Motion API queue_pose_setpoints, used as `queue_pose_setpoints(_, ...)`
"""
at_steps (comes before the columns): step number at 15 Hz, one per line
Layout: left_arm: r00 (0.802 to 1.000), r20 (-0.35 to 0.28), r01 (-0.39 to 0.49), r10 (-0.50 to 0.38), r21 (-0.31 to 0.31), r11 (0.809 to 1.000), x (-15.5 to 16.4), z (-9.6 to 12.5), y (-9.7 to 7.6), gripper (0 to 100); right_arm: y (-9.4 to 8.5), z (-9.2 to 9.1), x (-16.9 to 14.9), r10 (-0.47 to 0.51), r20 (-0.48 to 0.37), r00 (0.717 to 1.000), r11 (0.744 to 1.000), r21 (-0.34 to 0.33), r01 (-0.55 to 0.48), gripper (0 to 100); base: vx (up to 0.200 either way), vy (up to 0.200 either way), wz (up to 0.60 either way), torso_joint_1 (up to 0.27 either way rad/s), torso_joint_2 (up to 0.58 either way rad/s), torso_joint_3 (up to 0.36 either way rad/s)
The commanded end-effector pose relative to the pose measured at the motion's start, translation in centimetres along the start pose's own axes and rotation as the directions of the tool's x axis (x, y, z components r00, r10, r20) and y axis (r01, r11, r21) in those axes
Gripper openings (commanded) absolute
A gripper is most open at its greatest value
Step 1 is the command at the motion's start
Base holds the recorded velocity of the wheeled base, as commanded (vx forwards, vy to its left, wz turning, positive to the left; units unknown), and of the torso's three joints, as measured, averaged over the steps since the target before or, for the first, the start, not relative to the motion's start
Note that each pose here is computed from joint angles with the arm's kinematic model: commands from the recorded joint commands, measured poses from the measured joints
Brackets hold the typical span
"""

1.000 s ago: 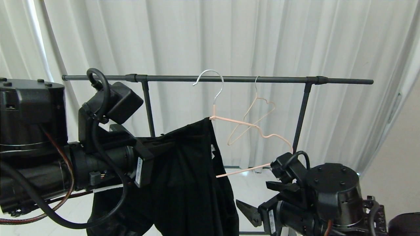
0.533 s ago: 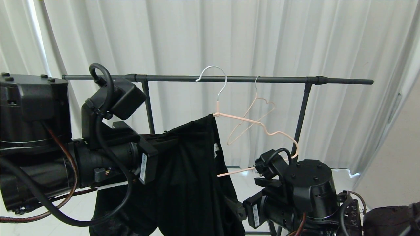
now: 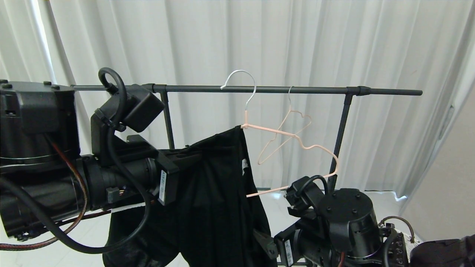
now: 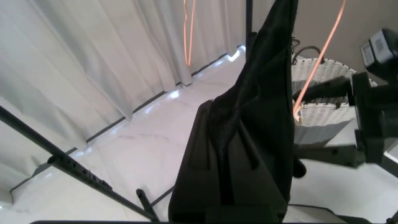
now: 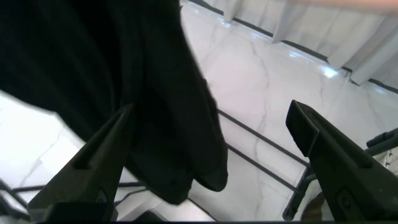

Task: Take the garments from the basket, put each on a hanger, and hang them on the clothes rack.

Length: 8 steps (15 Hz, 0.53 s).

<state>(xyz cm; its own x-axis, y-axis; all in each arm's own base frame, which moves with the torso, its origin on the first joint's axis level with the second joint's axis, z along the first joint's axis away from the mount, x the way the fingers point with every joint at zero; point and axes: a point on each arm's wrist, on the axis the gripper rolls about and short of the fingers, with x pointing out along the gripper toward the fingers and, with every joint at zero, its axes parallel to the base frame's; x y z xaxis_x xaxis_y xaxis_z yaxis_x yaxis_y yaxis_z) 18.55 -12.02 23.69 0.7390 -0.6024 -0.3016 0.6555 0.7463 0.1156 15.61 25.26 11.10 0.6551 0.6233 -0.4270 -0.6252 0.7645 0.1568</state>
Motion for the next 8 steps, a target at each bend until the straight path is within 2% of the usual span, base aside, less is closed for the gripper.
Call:
queue_pose_setpoints(1,1.0,-0.001,0.0,0.0,0.0,1.0,0.21,-0.05,0.02,0,0.24,-0.17,-0.16,0.008,-0.004,1.0,1.0,-0.005,-0.008,100,0.0,0.0,0.0,0.0,0.0,0.0)
queue_pose_setpoints(8,1.0,-0.007,-0.027,0.027,0.0,1.0,0.57,-0.15,0.11,0,0.62,0.22,-0.99,0.032,0.015,0.999,0.999,-0.005,-0.032,100,0.0,0.0,0.0,0.0,0.0,0.0)
